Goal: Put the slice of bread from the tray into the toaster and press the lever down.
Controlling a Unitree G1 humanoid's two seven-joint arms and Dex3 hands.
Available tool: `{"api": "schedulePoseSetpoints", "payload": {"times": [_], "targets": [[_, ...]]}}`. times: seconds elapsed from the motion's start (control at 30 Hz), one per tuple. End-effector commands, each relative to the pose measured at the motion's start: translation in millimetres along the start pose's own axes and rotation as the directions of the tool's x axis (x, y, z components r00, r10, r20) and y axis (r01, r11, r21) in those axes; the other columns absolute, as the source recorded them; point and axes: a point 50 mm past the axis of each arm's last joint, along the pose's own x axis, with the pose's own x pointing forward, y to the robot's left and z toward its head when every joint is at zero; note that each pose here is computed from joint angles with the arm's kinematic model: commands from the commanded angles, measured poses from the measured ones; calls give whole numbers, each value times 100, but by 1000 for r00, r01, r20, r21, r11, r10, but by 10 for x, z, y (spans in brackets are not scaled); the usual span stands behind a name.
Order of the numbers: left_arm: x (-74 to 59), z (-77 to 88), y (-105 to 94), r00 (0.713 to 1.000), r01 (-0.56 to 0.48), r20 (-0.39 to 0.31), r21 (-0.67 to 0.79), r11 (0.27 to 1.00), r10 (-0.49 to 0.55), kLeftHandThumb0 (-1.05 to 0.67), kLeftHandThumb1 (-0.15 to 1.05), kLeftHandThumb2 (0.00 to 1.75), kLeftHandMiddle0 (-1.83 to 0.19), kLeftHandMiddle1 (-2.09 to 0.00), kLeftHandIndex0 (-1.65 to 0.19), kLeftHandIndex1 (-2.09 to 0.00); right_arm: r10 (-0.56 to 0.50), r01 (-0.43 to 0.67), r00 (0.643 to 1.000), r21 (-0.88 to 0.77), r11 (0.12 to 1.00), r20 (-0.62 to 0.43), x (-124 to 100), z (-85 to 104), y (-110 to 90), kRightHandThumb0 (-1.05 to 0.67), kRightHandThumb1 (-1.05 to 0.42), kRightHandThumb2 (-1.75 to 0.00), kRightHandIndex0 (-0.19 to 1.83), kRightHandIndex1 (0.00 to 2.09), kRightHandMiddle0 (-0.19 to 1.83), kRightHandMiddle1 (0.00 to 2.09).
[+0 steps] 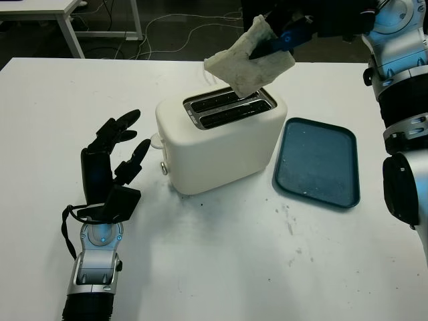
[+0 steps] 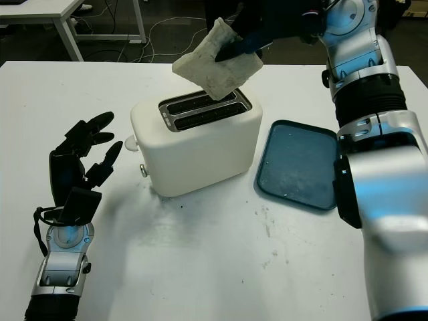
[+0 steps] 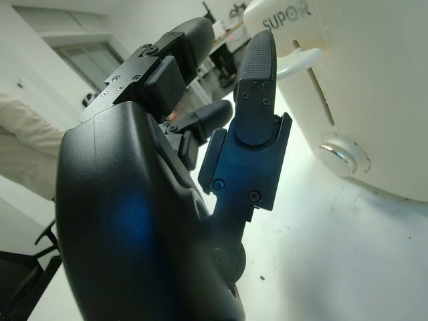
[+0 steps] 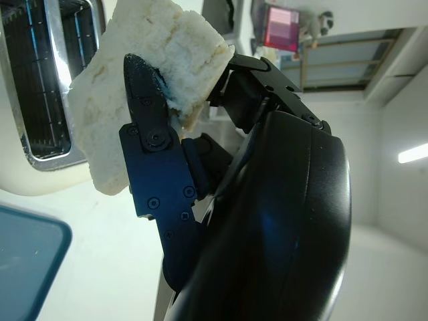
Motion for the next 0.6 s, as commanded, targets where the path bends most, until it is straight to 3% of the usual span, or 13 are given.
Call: {"api": "schedulePoseSetpoints", "payload": {"times": [0.0, 0.57], "targets": [[-8, -8, 1, 1000, 1, -4, 6, 1000, -1, -46, 92, 24, -37, -108, -62, -30, 5, -5, 1000, -52, 999, 1, -2, 87, -77, -50, -92, -25, 109, 175, 91, 175], [-10, 0, -6, 1000, -6, -7, 1, 1000, 6, -46, 92, 23, -38, -108, -63, -31, 189, -191, 977, -11, 982, -103, 84, -107, 164, -52, -92, -26, 106, 175, 88, 175]]}}
